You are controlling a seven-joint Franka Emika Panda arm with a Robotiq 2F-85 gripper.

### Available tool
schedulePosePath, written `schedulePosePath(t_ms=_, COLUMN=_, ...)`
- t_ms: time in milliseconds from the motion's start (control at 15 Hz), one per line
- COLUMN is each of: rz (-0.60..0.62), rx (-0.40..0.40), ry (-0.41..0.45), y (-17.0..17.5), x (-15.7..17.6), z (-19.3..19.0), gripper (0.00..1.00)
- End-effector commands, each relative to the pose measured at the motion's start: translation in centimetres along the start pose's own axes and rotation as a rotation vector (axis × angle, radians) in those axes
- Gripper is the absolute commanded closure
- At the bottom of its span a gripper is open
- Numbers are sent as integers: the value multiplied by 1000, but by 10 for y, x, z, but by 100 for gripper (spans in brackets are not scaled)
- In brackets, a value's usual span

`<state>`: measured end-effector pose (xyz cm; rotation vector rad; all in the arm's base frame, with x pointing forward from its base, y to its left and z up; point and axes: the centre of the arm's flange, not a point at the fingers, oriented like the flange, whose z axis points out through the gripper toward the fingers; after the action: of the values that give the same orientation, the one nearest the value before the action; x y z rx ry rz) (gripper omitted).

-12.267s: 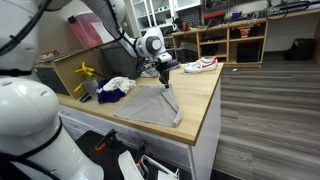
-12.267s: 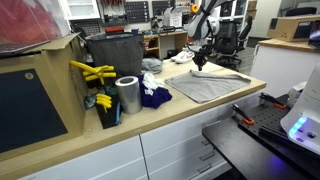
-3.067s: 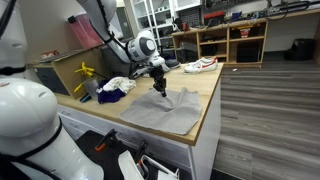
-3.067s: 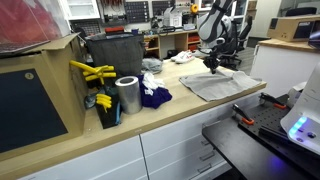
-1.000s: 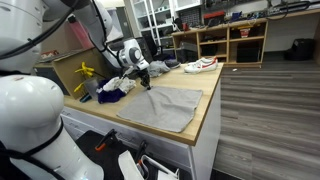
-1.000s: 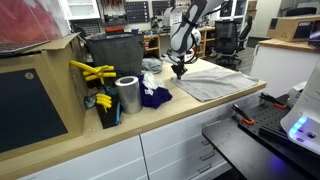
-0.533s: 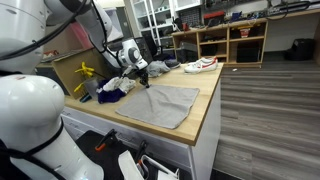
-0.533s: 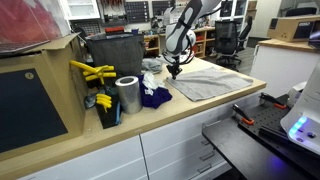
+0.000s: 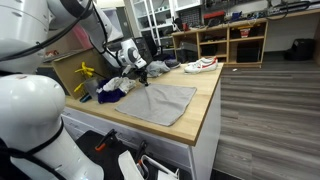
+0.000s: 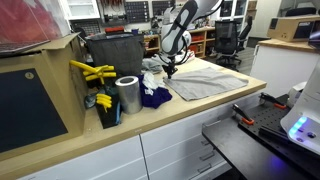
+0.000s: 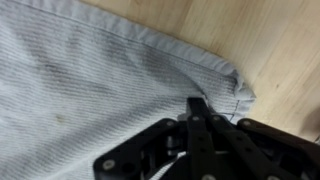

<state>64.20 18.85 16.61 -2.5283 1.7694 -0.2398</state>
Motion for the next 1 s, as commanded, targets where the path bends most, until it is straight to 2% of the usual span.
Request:
schedulePosePath(t_ms=0, rz=-2, rx=48, ry=15, y=4, x=3, z=-18, gripper=100)
schedulePosePath(t_ms=200, rz=1, rx=96, ry=23, y=18, x=19, z=-42, gripper=100)
schedulePosePath(t_ms=333, rz=8, rx=95, ry=25, y=33, x=32, z=-54, gripper=100)
schedulePosePath(t_ms=600, rz=-11, rx=5, ry=18, y=92, x=69, z=-70, gripper=100)
schedulePosePath(t_ms=933, rz=-10, rx=-117, ry=60, y=171, x=122, z=-72, gripper=100)
